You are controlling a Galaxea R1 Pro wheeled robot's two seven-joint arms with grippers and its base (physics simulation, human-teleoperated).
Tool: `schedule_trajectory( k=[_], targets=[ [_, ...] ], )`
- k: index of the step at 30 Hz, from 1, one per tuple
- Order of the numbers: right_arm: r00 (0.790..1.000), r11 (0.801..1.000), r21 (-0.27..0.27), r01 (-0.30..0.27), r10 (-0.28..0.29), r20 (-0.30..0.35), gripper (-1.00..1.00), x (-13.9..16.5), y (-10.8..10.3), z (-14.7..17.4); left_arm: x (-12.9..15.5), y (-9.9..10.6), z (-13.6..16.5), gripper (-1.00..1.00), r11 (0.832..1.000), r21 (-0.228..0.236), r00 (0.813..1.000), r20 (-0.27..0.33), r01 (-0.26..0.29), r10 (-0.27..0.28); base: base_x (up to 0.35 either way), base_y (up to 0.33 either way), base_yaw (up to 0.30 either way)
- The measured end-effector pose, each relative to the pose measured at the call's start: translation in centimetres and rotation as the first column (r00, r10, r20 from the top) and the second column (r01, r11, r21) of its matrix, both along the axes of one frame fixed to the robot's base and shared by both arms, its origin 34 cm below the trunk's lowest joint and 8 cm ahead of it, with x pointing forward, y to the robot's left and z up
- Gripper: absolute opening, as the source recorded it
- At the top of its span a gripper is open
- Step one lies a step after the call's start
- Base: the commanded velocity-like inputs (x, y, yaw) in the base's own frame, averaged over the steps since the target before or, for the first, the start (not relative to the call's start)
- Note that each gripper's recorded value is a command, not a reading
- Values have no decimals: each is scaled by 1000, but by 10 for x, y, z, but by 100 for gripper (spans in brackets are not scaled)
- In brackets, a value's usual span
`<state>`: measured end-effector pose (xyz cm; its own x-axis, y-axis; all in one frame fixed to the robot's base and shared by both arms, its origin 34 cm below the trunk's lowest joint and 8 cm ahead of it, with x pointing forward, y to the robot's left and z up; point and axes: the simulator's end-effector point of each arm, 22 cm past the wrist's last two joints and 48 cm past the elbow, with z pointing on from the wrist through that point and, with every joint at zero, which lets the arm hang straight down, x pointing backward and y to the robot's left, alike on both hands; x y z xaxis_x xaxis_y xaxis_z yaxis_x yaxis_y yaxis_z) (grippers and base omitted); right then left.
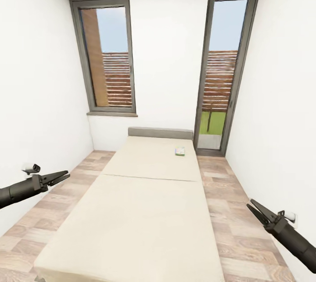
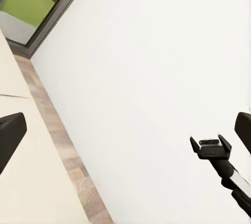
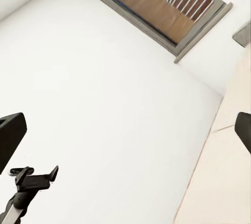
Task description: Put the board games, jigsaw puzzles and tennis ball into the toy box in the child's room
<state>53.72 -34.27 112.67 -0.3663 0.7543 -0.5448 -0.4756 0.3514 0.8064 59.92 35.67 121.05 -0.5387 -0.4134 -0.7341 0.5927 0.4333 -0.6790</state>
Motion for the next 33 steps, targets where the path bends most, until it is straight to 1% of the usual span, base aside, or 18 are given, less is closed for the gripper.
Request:
schedule_trajectory(
  k=[5, 8, 9, 12, 13, 14, 17, 19, 21, 22, 23, 24, 25, 26, 27, 28, 30, 33],
  targets=[
    [1000, 1000, 9, 13, -13, -25, 100, 2, -4, -10, 0, -7, 0, 100, 1000, -8, 1000, 3, 8, -8, 0, -14, -267],
    [997, 999, -2, 36, -36, -61, 100, 6, -8, -20, 0, -14, -4, 100, 1000, 1, 1000, -7, 25, -25, 0, -3, -266],
    [995, 999, -11, 50, -51, -81, 100, 9, -10, -25, 1, -19, -8, 100, 999, 13, 999, -20, 37, -36, 0, -1, -266],
    [987, 995, -39, 88, -92, -133, 100, 14, -16, -38, 7, -29, -26, 100, 997, 73, 997, -69, 39, -34, 0, -1, -266],
    [985, 994, -46, 95, -101, -143, 100, 16, -18, -41, 8, -31, -29, 100, 996, 85, 997, -77, 37, -31, 0, 0, -266],
    [980, 992, -61, 110, -119, -163, 100, 18, -20, -46, 11, -32, -35, 100, 994, 108, 996, -91, 30, -20, 0, 0, -265],
    [965, 984, -100, 146, -164, -204, 100, 25, -26, -56, 19, -36, -47, 100, 990, 144, 993, -114, 5, 12, 0, 0, -264],
    [950, 976, -134, 174, -202, -238, 100, 30, -32, -64, 27, -39, -57, 100, 985, 172, 990, -132, -24, 48, 0, 0, -262],
    [927, 962, -179, 208, -253, -278, 100, 39, -37, -72, 37, -36, -69, 100, 974, 216, 982, -154, -74, 109, 0, 0, -261],
    [920, 957, -191, 218, -267, -288, 100, 42, -37, -74, 40, -34, -71, 100, 970, 227, 980, -158, -87, 124, 0, 0, -261],
    [903, 947, -218, 234, -295, -313, 100, 48, -39, -79, 43, -31, -76, 100, 964, 245, 975, -165, -107, 150, 0, 0, -260],
    [880, 934, -252, 253, -330, -341, 100, 53, -43, -86, 46, -28, -79, 100, 958, 260, 970, -171, -123, 171, 0, 0, -260],
    [867, 927, -270, 262, -349, -355, 100, 56, -46, -90, 47, -27, -80, 100, 955, 266, 969, -172, -129, 179, 0, 0, -259],
    [842, 911, -306, 278, -384, -379, 100, 60, -51, -96, 48, -27, -83, 100, 952, 274, 966, -175, -138, 190, 0, 0, -258],
    [829, 902, -324, 285, -402, -389, 100, 61, -54, -99, 49, -27, -83, 100, 951, 276, 965, -176, -141, 194, 0, 0, -256],
    [806, 886, -356, 297, -433, -404, 100, 63, -60, -104, 50, -29, -85, 100, 950, 278, 964, -178, -144, 198, 0, 0, -252],
    [783, 866, -395, 306, -465, -413, 100, 64, -64, -107, 51, -33, -86, 100, 949, 279, 963, -181, -144, 199, 0, 0, -234],
    [779, 854, -428, 295, -474, -410, 100, 67, -58, -106, 51, -35, -87, 100, 949, 281, 962, -181, -146, 202, 0, 0, -152]
  ],
)
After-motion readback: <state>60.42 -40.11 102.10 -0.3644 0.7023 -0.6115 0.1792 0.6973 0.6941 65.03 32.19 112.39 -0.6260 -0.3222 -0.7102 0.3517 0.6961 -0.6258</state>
